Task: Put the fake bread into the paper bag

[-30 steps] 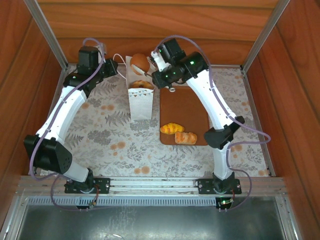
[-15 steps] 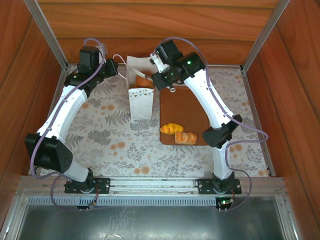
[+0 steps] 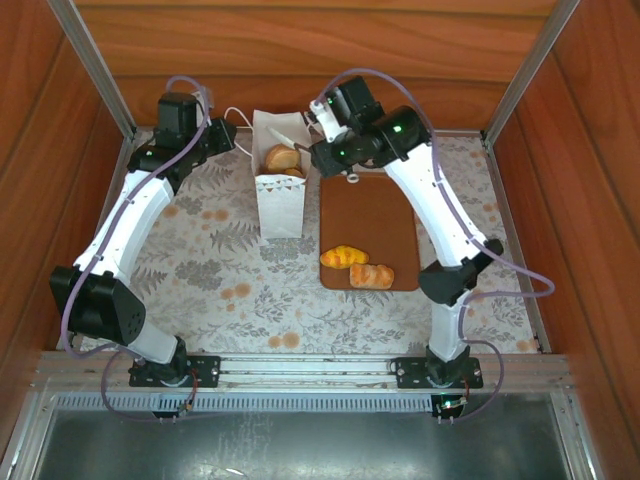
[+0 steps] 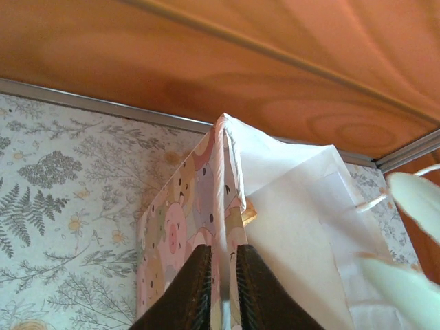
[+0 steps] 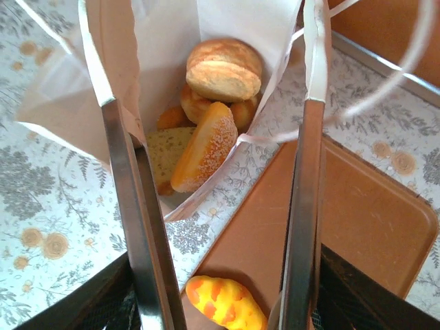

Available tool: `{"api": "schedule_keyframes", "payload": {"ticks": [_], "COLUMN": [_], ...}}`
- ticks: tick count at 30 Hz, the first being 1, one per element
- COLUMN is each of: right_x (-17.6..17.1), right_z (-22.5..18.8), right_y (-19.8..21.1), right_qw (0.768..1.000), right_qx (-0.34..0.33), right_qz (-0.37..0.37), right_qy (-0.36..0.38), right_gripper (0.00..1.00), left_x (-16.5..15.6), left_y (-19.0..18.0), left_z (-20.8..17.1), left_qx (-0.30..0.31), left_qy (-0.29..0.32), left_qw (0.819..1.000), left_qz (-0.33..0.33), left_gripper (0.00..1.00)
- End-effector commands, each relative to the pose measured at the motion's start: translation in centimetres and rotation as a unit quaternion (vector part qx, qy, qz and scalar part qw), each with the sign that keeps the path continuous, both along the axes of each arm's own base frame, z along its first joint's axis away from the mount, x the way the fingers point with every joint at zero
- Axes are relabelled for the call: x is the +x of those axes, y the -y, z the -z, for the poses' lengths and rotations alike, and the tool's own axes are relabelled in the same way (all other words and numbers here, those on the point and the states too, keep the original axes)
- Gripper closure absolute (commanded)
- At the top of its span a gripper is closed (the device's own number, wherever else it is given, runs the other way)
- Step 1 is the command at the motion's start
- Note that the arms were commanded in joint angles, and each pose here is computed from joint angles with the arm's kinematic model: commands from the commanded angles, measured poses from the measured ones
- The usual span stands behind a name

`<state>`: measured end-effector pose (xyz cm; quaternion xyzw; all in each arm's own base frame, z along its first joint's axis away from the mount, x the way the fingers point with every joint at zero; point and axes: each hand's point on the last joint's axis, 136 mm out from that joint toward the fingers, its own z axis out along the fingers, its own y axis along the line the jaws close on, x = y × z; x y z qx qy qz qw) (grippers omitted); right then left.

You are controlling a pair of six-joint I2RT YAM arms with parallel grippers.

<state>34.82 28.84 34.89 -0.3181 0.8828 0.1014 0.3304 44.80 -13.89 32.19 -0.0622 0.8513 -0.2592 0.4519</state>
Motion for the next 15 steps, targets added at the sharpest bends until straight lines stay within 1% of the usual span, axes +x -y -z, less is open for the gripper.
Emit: {"api": "schedule_keyframes", "payload": {"ticks": [1, 5, 8, 12, 15], "right_x": [-1.7, -3.3, -5.2, -7.9, -10.3], "right_z": [-3.8, -3.9, -3.7, -1.8, 0.3], "right_y": [0.6, 2.7, 5.1, 8.2, 10.4], "right_qw": [0.998, 0.998, 0.998, 0.998, 0.996], "right_qx": [0.036, 0.013, -0.008, -0.047, -0.081], "right_qz": [-0.017, -0.021, -0.019, -0.017, -0.035], "right_qy": [0.041, 0.050, 0.056, 0.044, 0.030], "right_gripper": [0.38, 0.39, 0.39, 0.40, 0.41], "left_x": [0.1, 0.0, -0.4, -1.2, -2.0], "left_y": [0.0, -0.3, -0.7, -1.0, -1.4], "left_z": [-0.6, -0.5, -0.5, -0.3, -0.2], "left_qx": [-0.011, -0.032, -0.047, -0.072, -0.096], "left_qy": [-0.001, -0.010, -0.013, -0.014, -0.014], "left_qw": [1.000, 0.999, 0.999, 0.997, 0.995], "left_qz": [0.005, 0.005, 0.002, -0.002, -0.009], "left_gripper": [0.78, 0.71, 0.65, 0.60, 0.53]}}
